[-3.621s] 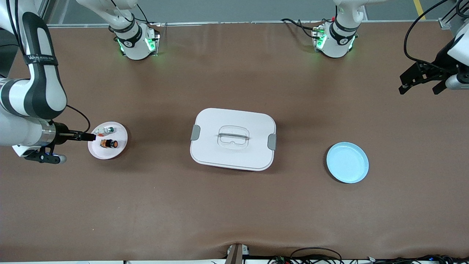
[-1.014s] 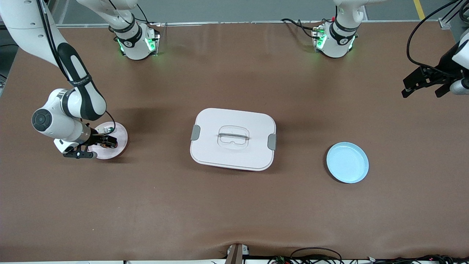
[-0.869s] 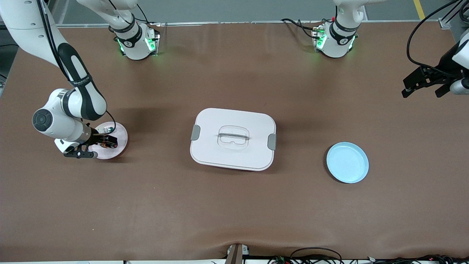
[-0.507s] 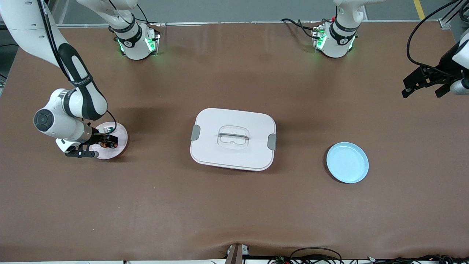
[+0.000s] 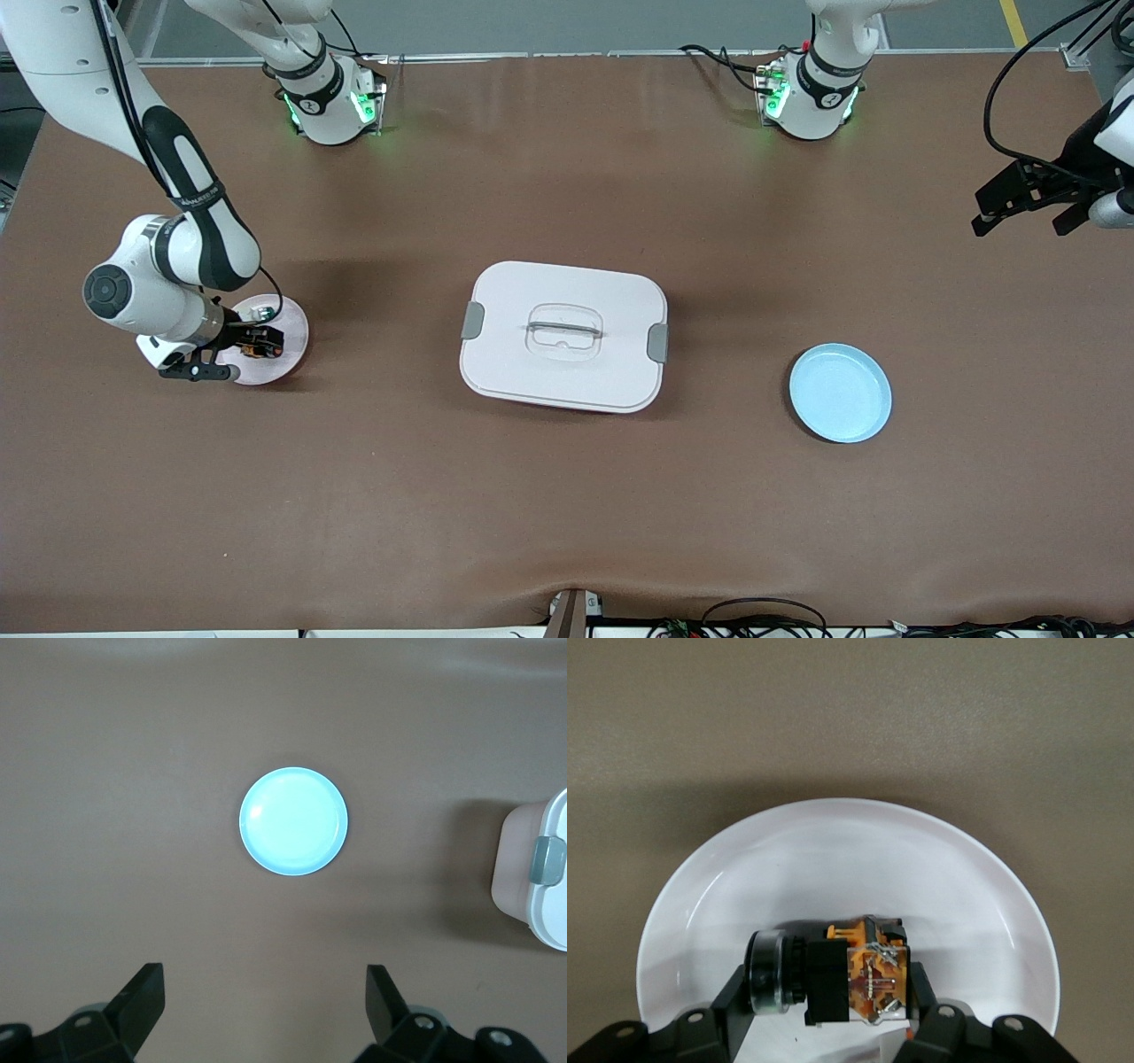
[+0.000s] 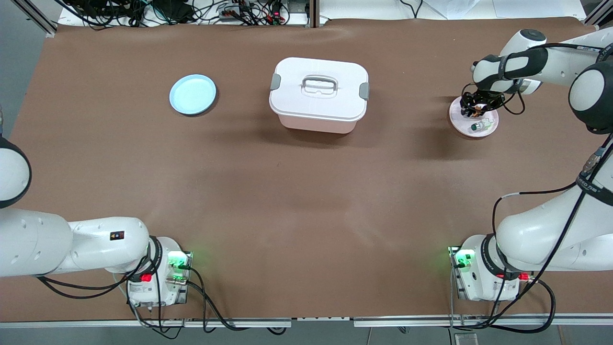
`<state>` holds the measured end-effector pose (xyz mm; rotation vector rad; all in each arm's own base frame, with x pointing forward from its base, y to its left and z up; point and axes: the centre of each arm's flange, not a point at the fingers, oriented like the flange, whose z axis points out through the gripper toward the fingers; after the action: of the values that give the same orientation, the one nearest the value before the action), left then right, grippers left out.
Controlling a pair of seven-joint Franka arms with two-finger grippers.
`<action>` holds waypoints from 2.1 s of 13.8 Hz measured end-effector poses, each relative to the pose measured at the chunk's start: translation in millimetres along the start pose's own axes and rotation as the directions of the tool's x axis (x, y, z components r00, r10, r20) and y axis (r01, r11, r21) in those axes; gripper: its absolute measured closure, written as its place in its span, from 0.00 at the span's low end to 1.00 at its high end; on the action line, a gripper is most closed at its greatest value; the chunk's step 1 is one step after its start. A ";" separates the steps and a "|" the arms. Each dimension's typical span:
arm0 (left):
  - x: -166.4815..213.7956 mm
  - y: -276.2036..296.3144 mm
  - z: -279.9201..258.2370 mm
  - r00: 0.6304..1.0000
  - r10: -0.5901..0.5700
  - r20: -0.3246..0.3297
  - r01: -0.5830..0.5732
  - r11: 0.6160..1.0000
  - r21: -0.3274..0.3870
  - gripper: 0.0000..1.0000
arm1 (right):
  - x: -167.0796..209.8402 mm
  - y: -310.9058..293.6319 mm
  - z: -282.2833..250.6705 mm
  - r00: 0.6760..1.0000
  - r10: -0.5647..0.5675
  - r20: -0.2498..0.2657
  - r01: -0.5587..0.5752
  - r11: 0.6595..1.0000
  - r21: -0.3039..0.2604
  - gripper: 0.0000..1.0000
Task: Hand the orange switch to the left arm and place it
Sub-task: 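Lift the switch with the right gripper while the left gripper approaches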
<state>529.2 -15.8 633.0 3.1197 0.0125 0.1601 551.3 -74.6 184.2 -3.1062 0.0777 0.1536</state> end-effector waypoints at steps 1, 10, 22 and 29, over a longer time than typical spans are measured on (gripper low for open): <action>0.0 0.0 -0.2 1.000 0.000 0.000 0.000 1.000 0.000 0.00 | 0.0 0.0 0.0 1.000 0.000 0.000 0.000 1.000 0.000 0.28; 1.6 5.9 -12.6 1.000 0.012 -0.026 -0.012 1.000 -0.001 0.00 | 9.4 -15.8 -24.6 0.989 0.093 0.111 -0.106 0.988 0.111 0.28; 2.8 62.7 -37.8 0.998 0.031 -0.061 -0.047 0.957 -0.288 0.00 | 16.5 -253.4 -146.7 0.854 0.459 0.243 -0.510 0.830 0.227 0.28; 33.7 105.5 -1.0 1.000 -0.019 -0.017 0.006 0.820 -0.572 0.00 | 8.3 -400.2 -225.6 0.716 0.637 0.286 -0.697 0.673 0.245 0.28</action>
<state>563.4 -121.0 639.4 2.5101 -0.0128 0.1608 602.1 317.0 419.0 -2.5393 1.1253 0.3826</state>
